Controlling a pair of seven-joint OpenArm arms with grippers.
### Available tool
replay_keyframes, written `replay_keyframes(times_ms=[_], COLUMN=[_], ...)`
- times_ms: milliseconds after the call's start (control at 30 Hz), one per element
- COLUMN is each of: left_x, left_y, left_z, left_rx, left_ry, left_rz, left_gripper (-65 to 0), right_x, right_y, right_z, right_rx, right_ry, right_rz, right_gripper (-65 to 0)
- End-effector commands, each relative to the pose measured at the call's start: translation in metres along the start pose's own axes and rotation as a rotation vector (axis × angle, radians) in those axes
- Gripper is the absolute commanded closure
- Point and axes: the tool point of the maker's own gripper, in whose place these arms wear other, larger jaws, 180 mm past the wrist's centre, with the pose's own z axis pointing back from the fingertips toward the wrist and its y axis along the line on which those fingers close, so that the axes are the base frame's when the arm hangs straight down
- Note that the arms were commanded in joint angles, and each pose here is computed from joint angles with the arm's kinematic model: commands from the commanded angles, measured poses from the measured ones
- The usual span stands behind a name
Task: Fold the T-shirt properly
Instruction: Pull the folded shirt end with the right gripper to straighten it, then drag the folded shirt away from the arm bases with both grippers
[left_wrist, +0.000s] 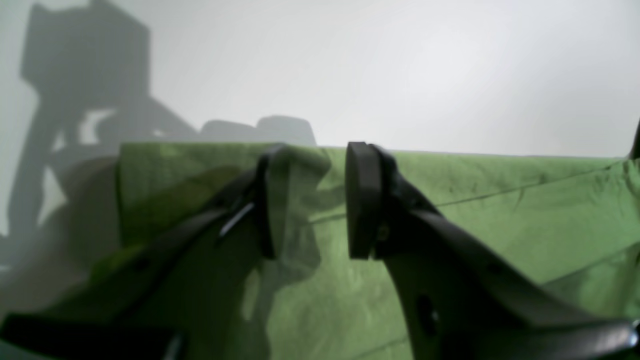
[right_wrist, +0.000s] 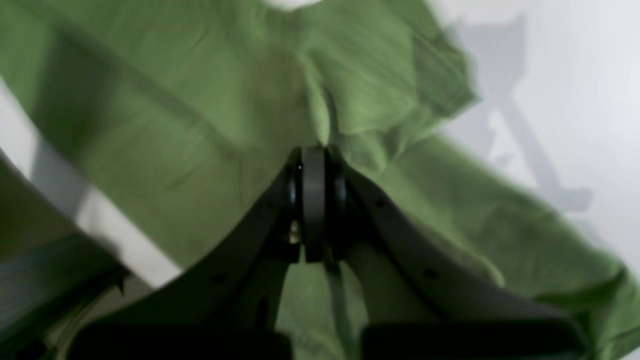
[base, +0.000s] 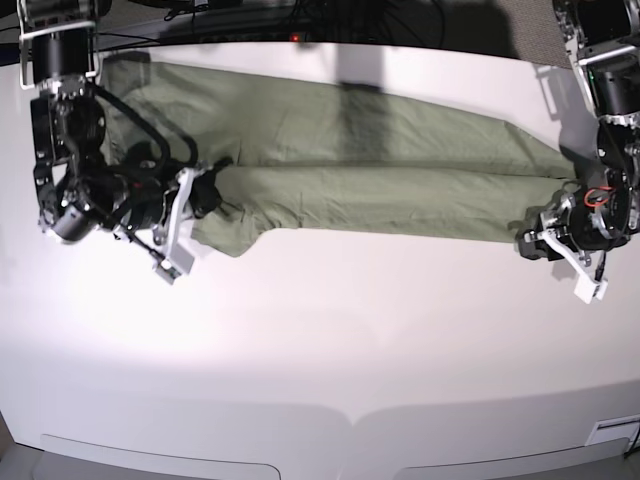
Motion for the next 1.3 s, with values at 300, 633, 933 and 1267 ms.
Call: replay_keyframes(times_ms=[300,633,933,1267], left_x=[0.023,0.023,0.017,0.016], left_y=[0.0,0.0,0.001,0.001], left_z=[0.008,0.008,0.008,0.008], left_rx=[-0.002,-0.002,-0.001,-0.001], left_ry=[-0.057,-0.056,-0.027,-0.027], left_rz=[-0.02,-0.02,-0.019,-0.02], left_gripper=[-19.6,-19.6,-19.6,-19.6], right_x=[-0.027,-0.086,-0.097,-0.104], right_y=[0.053,0.049,0.054,0.046], right_z=[0.061,0.084,0.082,0.081], right_rx=[0.104,0.06,0.07,0.021], right_ry=[-0.022,0.075,0.107,0.141], right_rz=[0.072,-0.043,-0.058,-0.054], right_gripper=[0.0,0.0,0.0,-30.6])
